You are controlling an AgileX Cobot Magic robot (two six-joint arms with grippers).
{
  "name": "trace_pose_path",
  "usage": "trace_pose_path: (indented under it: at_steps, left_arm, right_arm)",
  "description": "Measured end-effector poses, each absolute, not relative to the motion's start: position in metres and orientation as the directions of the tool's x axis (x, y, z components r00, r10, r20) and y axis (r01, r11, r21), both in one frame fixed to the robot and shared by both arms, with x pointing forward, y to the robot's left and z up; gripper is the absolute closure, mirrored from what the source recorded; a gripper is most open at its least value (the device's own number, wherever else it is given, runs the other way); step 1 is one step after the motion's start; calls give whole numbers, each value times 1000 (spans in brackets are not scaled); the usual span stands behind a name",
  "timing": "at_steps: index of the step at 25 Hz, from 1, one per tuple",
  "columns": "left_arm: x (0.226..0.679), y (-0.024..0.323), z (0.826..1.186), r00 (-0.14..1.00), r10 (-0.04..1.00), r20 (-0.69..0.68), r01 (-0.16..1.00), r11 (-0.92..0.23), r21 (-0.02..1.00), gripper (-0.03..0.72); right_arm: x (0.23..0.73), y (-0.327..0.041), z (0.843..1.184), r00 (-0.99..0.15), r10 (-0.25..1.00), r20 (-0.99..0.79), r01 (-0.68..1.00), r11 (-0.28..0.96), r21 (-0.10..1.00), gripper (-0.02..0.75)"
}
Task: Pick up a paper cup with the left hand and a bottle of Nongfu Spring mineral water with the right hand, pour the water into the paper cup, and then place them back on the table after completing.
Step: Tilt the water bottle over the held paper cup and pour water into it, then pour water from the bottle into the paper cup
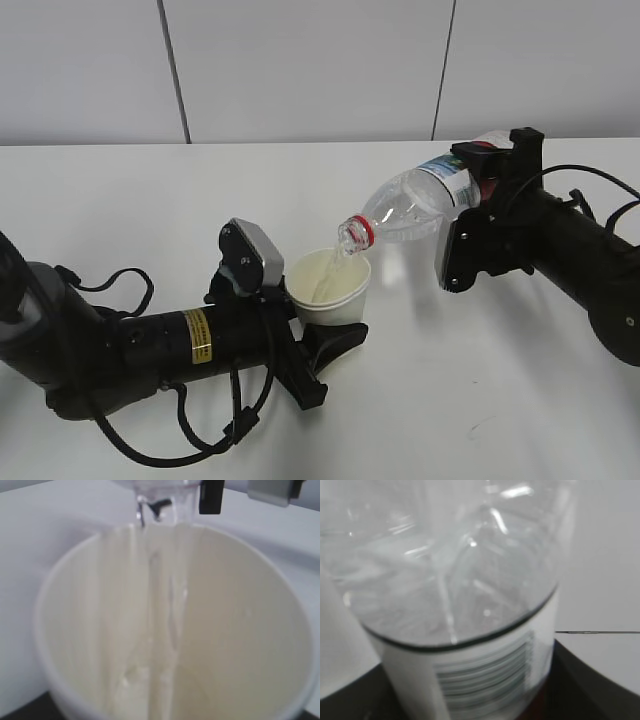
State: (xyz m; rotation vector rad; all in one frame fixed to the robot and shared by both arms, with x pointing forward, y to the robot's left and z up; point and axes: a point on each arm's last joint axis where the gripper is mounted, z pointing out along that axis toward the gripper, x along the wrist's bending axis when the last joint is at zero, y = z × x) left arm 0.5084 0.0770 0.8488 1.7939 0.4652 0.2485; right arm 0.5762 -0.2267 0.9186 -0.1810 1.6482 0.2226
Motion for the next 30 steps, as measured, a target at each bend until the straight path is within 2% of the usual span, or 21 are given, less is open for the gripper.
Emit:
trace_pose_path:
  at_steps: [30]
  left_arm:
    - [508,77,848,897,437,-72,184,-221,958,304]
  right_arm:
    - [576,-227,920,-84,13,-996,-250,968,33,286]
